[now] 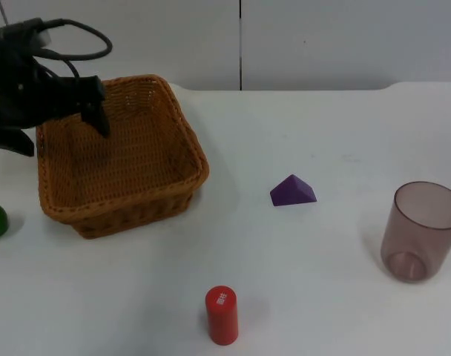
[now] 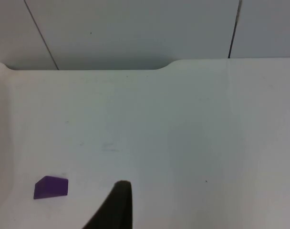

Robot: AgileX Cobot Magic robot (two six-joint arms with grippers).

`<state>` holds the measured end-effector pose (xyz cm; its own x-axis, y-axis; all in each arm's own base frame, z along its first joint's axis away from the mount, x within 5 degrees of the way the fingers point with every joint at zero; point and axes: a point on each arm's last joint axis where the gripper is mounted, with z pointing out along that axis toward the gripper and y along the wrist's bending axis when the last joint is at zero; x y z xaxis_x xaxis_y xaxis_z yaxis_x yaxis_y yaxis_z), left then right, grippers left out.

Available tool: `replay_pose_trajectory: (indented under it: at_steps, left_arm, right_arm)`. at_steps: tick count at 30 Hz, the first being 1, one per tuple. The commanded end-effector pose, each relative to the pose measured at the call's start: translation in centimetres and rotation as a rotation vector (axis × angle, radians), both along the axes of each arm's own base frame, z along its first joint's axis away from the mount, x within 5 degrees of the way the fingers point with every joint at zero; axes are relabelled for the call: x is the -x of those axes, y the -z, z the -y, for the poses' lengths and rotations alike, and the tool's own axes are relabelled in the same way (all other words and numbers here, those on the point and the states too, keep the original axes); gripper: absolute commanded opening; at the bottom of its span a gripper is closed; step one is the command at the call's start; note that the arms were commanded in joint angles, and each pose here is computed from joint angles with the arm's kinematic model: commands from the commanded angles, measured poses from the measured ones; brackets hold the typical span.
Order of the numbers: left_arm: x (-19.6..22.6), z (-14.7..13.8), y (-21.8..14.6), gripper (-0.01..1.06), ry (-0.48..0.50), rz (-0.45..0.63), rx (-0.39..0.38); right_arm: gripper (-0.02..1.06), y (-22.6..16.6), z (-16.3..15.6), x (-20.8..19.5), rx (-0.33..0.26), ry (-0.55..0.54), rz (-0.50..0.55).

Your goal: Pick up the basket with the left hand and place the triangular block into the basket with the right hand.

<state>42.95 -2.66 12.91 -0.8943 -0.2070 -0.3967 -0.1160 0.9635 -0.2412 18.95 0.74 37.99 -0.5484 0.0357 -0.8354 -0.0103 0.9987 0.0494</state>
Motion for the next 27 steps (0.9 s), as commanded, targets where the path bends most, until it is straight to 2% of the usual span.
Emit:
replay_pose_trajectory:
  at_steps: [1, 9, 12, 19, 27]
  left_arm:
    - [-0.8, 0.0, 0.1, 1.05, -0.018, 0.012, 0.008]
    - [-1.6, -0.8, 1.0, 1.05, -0.076, -0.009, -0.018]
    - [-1.3, -1.1, 2.0, 1.05, -0.104, -0.059, -0.044]
    - [-1.0, -1.1, 3.0, 1.05, -0.101, -0.117, -0.042]
    - [-0.9, -1.2, 3.1, 1.05, -0.09, -0.121, -0.057]
  right_arm:
    - [1.05, -0.4, 0.1, 0.1, 0.004, -0.002, 0.01]
    - [1.05, -0.3, 0.1, 0.1, 0.004, -0.002, 0.008]
    - [1.05, -0.4, 0.1, 0.1, 0.005, -0.001, 0.02]
    - [1.05, -0.7, 0.1, -0.1, 0.013, 0.0, 0.051]
    - [1.05, -0.8, 0.1, -0.2, 0.013, 0.0, 0.068]
